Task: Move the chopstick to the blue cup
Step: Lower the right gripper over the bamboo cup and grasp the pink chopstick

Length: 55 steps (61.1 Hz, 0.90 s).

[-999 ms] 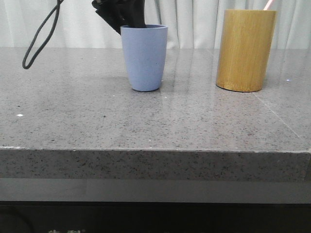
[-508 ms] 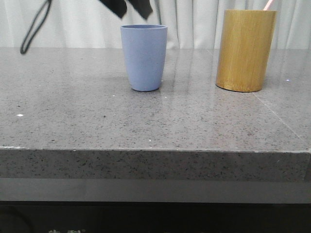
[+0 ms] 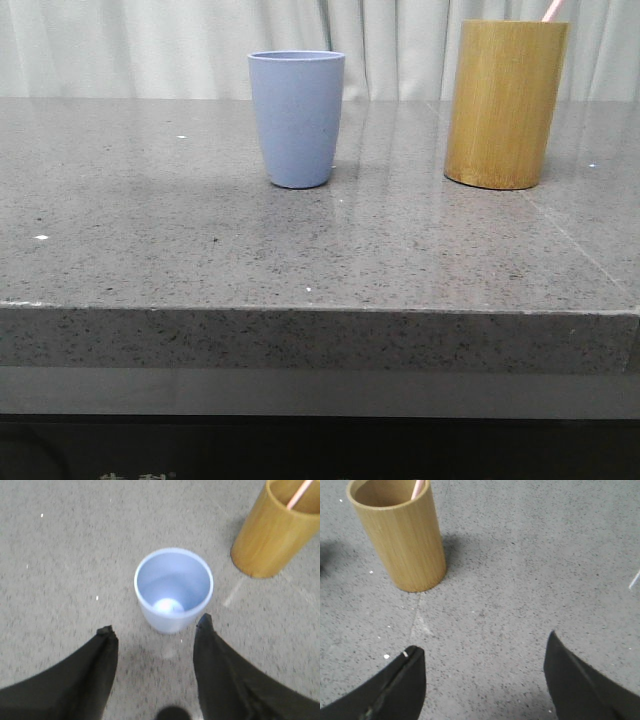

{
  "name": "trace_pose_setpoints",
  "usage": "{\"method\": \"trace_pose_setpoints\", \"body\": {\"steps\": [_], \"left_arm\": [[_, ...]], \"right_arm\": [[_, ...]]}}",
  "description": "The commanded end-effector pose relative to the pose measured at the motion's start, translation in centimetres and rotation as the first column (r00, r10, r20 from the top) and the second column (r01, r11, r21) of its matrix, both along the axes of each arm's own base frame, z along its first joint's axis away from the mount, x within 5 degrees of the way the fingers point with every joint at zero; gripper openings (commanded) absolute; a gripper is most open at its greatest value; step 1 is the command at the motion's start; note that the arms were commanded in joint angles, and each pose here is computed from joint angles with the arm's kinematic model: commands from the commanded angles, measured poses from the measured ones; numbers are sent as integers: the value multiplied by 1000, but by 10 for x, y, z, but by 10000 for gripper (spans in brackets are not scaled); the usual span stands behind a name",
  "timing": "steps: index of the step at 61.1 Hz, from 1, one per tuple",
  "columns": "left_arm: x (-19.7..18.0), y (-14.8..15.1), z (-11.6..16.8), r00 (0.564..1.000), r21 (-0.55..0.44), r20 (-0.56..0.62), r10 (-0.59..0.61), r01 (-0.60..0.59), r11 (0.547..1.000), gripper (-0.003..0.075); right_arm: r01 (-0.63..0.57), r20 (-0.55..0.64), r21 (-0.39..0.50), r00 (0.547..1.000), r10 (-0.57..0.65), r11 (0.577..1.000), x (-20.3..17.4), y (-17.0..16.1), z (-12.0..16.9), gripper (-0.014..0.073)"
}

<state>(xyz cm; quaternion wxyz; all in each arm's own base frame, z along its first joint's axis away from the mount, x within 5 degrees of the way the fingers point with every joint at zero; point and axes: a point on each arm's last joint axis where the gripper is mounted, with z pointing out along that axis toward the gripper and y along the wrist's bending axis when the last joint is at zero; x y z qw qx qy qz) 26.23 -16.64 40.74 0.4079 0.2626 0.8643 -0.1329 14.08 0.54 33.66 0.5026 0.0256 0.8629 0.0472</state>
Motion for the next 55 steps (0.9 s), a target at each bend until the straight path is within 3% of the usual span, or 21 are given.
{"method": "trace_pose_setpoints", "body": {"steps": [1, 15, 25, 42, 55], "left_arm": [[-26, 17, 16, 993, -91, 115, 14, -4, 996, 356], [-63, 35, -3, 998, -132, 62, 9, 0, 991, 356], [-75, 41, -1, 998, -156, 63, 4, 6, 988, 356], [-77, 42, 4, 995, -177, 97, 10, 7, 984, 356], [-77, 42, 5, 994, -183, 105, 12, 7, 983, 356]], "right_arm": [[1, 129, 31, 992, -5, 1000, 4, 1, 19, 519], [3, 238, 134, 971, -35, 991, 14, 3, 28, 519], [14, 237, 210, 969, -65, 978, 38, 4, 33, 519], [20, 219, 273, 972, -83, 962, 100, 5, 57, 519], [20, 207, 370, 973, -103, 929, 152, 8, 70, 519]]}}
